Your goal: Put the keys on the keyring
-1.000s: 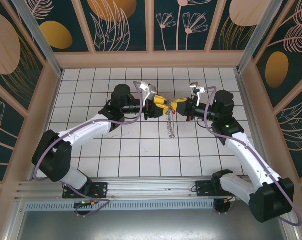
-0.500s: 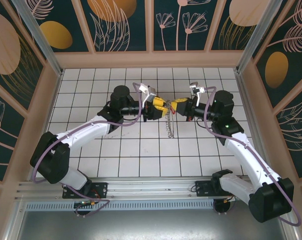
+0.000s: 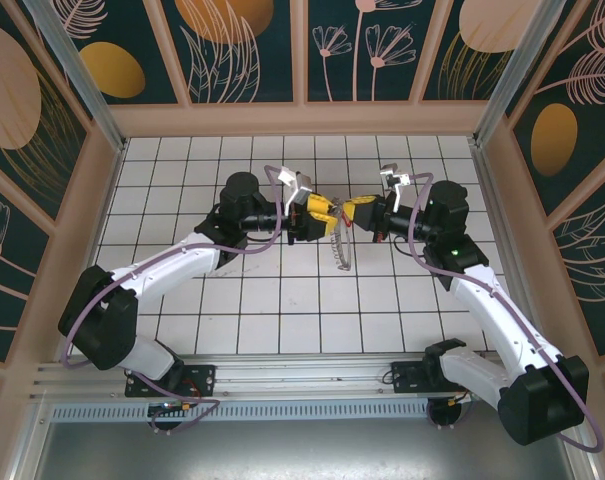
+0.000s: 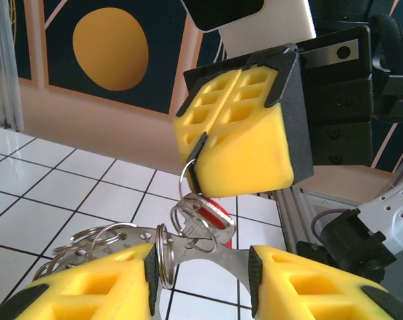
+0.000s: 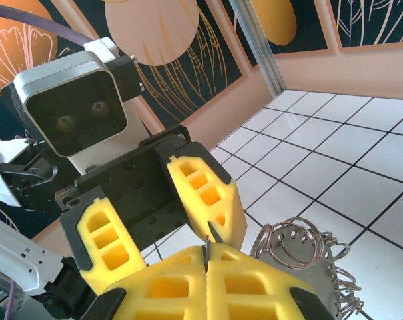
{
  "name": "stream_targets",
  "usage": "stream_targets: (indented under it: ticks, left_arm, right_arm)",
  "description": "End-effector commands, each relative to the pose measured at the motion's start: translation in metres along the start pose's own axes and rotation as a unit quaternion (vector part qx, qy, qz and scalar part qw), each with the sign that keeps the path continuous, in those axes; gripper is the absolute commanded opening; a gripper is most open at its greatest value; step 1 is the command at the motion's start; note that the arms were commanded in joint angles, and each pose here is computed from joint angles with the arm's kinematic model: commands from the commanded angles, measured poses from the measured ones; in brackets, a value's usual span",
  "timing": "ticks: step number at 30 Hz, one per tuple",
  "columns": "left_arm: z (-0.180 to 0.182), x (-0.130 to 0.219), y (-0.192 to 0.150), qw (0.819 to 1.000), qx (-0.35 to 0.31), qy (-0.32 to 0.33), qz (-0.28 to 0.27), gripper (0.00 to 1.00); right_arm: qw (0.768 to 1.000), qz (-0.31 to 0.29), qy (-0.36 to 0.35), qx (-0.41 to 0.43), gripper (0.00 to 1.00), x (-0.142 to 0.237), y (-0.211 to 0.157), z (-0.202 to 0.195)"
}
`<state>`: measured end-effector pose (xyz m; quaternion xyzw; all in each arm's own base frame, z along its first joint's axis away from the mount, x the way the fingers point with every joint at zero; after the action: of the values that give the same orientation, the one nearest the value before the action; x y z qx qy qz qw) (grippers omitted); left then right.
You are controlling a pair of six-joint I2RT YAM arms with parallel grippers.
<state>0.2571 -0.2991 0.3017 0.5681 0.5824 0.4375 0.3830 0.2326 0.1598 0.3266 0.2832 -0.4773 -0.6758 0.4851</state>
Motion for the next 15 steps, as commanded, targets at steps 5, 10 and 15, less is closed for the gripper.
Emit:
stream_targets:
  ticks: [5,10,15]
  left_arm:
    - [-0.0044,-0.0056,0.0059,1.0,-0.01,-0.022,-0.013,0.42]
    - [0.0001,-0.0074,0.0051,1.0,-0.009,-0.015,-0.014,0.4]
    - [0.0034,-0.0091,0.0058,1.0,-0.01,-0.006,-0.021,0.38]
  right_arm:
    - [0.999,-0.026,0.013,0.041,0.0,0.0034,0.0179,0.0134]
    - [0.999,-0.027,0.012,0.042,0.0,0.0042,0.0182,0.0139]
    - [0.999,-0.025,0.012,0.042,0.0,0.0046,0.0174,0.014]
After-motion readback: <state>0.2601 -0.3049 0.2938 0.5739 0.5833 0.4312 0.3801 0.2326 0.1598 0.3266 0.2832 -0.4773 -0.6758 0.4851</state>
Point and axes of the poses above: each hand's point on the last joint's axis, 136 mm out from that joint toward the fingers, its own x axis back along the fingers, its own z axis along the line the jaws close on, y = z × x, the point moved 7 cm from there along x, back along the fingers, and after that the axes turned 5 degrees about x, right-handed, at the moved point
